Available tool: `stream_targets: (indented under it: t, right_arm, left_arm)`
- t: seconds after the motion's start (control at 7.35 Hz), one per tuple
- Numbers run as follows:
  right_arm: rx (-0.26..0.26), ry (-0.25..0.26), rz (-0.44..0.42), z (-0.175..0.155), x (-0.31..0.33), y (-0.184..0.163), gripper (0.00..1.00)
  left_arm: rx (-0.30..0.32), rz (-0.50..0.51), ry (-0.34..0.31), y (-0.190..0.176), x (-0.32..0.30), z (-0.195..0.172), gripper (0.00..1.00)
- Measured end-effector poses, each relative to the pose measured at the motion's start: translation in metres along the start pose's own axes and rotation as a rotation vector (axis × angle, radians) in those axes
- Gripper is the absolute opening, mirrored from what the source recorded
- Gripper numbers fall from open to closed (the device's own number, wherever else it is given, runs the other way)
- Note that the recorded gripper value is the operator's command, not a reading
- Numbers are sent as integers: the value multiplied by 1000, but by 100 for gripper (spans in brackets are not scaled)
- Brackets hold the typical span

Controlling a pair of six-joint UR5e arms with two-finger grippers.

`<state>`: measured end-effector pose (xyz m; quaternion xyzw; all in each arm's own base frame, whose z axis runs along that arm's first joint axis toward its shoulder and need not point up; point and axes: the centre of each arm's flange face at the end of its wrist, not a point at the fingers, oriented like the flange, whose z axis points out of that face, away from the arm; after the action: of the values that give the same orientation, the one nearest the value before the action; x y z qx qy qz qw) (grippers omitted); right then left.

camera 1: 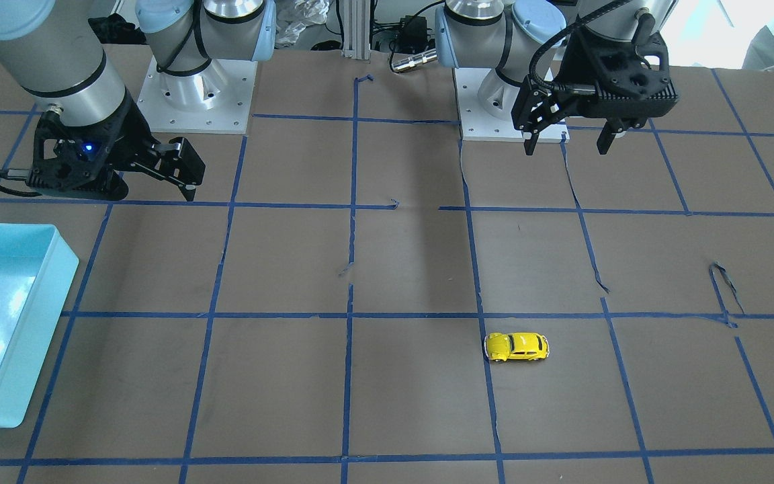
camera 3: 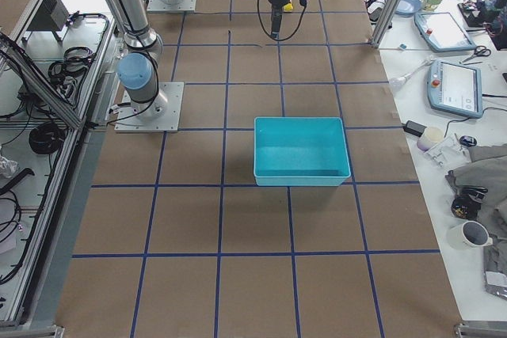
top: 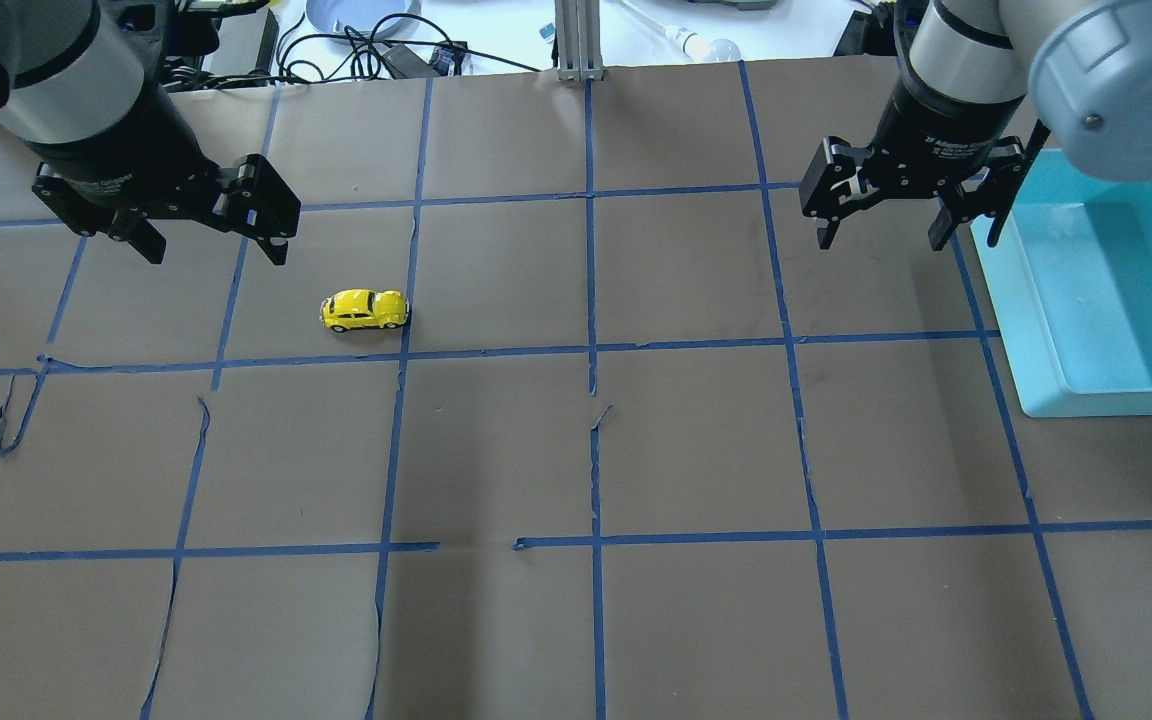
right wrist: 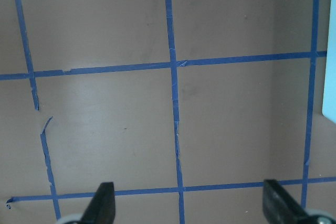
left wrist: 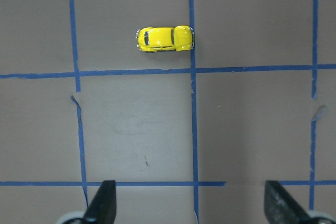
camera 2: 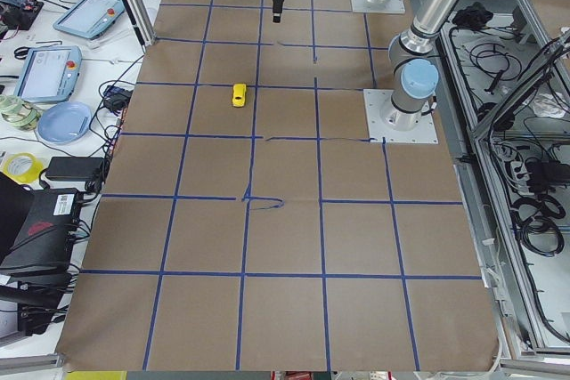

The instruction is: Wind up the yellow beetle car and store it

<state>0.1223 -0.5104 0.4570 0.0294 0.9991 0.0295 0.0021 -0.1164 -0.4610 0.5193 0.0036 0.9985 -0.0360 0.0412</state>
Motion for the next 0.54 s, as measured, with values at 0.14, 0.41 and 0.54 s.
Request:
stream_targets:
  t: [0.14, 0.41, 0.54]
  right_arm:
    - [1, 0, -1, -1, 0, 0, 100]
    - [-1, 3, -1, 0, 0, 0, 100]
    - [-2, 4, -1, 1, 0, 0, 100]
  left_arm:
    - [17, -4, 0, -3, 0, 0, 100]
    - [51, -6, 33, -9, 3, -2, 100]
    - [57, -4, 48, -10, 5, -2, 100]
